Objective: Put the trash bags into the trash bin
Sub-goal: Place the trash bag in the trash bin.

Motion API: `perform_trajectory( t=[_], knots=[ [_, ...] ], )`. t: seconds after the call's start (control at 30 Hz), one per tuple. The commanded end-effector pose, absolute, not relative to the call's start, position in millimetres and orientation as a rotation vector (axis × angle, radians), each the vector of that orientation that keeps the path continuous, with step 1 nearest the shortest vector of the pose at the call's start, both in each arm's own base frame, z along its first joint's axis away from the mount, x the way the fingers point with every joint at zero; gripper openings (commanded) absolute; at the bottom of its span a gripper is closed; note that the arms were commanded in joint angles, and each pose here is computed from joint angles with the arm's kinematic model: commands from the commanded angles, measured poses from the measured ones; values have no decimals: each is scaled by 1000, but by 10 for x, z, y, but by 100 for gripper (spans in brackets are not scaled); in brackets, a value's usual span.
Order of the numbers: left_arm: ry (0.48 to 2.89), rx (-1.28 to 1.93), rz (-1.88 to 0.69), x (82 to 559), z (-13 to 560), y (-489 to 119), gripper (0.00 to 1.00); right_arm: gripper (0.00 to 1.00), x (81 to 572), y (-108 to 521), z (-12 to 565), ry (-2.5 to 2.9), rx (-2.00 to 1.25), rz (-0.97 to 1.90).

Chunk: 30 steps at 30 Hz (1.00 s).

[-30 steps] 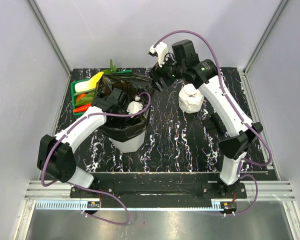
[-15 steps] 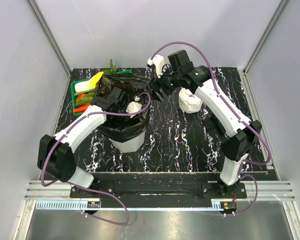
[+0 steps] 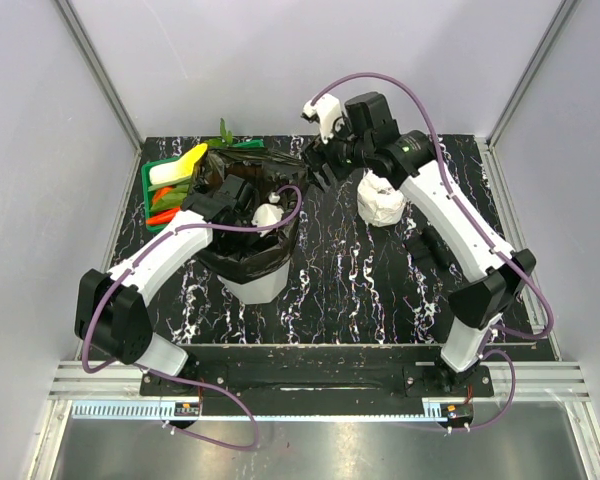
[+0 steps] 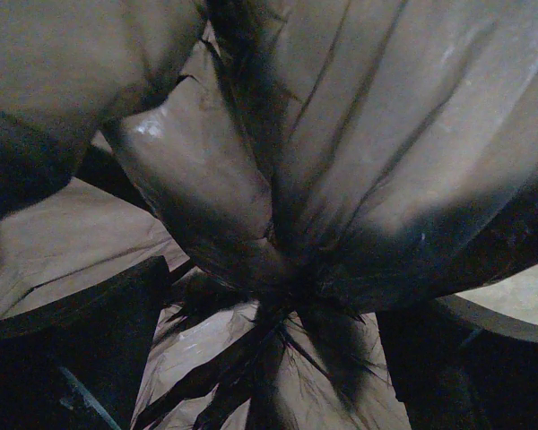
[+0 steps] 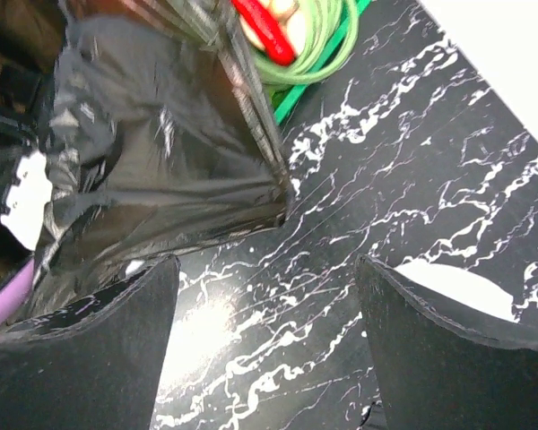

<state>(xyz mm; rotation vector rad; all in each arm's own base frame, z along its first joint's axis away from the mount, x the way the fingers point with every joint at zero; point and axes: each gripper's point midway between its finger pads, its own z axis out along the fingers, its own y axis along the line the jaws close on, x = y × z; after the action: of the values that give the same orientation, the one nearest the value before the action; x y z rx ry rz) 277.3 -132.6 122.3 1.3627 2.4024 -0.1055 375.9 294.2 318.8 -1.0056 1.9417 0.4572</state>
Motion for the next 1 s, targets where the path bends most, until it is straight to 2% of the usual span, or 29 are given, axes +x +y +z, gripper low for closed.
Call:
perform_trajectory(
  t=[0.0,0.2,0.6,0.97],
  knots=[
    [2326,1345,-65,2867,1343,-1339,99,84,3944,2882,3820,1817,-818,415],
    [2305,1368,-62,2864,1296,-1334,99,85,3956,3226,4068,1752,-895,579],
    [2323,1387,-56,2847,1197,-1314,99,86,3992,3823,3746,1746,-1009,857],
    [2321,1383,-63,2832,1162,-1317,99,86,3872,4026,3485,1778,-1082,894]
  ],
)
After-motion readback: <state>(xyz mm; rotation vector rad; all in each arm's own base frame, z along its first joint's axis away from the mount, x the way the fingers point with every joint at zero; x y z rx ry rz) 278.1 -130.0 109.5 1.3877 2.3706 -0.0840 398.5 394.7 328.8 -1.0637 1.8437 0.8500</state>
